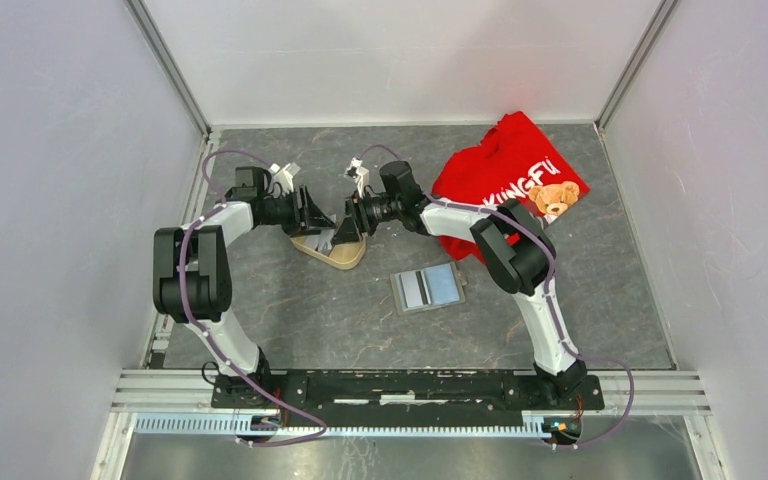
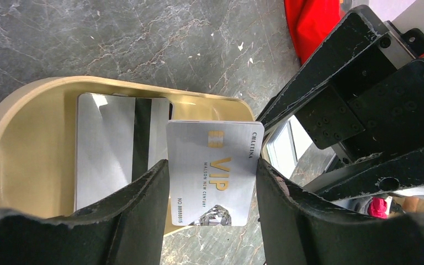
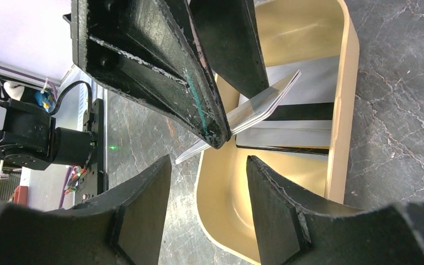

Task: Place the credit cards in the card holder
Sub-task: Pick up the credit card from the storage box.

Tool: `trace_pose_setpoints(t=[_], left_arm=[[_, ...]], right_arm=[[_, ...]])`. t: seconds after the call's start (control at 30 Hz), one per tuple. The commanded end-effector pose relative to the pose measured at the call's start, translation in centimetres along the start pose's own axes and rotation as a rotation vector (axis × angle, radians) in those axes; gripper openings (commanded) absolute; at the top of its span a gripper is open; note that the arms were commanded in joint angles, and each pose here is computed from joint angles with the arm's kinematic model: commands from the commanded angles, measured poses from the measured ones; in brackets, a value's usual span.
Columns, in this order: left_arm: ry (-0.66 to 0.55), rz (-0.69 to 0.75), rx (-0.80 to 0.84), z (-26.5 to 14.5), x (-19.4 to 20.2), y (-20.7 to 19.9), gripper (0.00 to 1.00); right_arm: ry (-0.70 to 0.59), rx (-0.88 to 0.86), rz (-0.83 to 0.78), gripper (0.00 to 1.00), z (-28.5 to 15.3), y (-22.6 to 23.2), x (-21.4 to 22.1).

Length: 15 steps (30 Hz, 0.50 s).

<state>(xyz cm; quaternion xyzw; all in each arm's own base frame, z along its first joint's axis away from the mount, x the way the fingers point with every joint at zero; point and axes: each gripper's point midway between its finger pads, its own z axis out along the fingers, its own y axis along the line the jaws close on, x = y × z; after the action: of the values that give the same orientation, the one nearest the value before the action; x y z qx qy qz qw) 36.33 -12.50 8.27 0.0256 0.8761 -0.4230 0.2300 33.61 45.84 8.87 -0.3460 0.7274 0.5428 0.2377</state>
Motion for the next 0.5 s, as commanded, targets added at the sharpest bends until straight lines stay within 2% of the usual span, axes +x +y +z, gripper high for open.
trace_pose_setpoints(t=[0.0, 0.47], left_arm=[[-0.035, 0.007, 0.054, -0.62, -0.98, -1.47, 0.37], [-0.037, -0.006, 0.057, -0.70, -0.99, -1.26, 0.38]], right_arm=[[-0.039, -0.030, -0.037, 0.58, 0.51, 0.77, -2.04], [-0.031, -0.018, -0.034, 0.54, 0.59, 0.21, -1.78]])
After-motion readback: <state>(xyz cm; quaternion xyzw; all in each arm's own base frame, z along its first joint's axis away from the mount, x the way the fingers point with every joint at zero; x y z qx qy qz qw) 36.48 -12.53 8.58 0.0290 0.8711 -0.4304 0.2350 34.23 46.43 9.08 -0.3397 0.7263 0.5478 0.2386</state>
